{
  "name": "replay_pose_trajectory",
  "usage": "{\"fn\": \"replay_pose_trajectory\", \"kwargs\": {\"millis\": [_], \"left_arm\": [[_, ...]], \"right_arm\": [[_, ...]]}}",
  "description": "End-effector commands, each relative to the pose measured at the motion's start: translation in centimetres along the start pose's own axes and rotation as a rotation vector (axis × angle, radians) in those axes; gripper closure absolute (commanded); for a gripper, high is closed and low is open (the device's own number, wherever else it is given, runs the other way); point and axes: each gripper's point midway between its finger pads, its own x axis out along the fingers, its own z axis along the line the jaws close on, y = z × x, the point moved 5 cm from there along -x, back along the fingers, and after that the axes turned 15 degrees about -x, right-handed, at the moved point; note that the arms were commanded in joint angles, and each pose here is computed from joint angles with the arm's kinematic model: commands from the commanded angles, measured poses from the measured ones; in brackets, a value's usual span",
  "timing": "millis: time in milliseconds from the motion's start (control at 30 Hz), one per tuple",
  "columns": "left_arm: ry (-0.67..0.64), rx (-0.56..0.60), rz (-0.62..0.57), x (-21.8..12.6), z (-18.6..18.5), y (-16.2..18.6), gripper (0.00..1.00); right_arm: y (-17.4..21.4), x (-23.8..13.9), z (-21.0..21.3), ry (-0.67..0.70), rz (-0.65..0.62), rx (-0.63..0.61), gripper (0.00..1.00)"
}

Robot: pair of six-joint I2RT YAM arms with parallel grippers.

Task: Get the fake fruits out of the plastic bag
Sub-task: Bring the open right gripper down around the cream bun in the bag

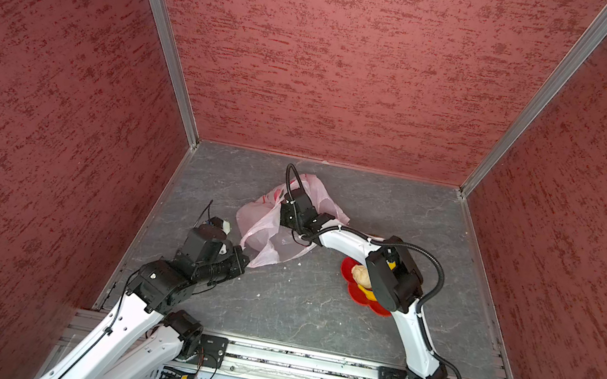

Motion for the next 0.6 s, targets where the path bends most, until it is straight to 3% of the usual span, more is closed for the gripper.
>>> {"fn": "replay_pose_trajectory", "kwargs": {"millis": [0,567], "left_arm": [[0.033,0.026,0.012,0.4,-0.1,0.2,1.00],[0.053,0.034,0.101,3.0,1.4,1.6,1.00]], "right_arm": [[-0.8,0.4,0.8,-0.048,-0.021,0.006,0.14],[-0.6,2.3,2.3,-0.117,-0.006,0.027,0.17]]}}
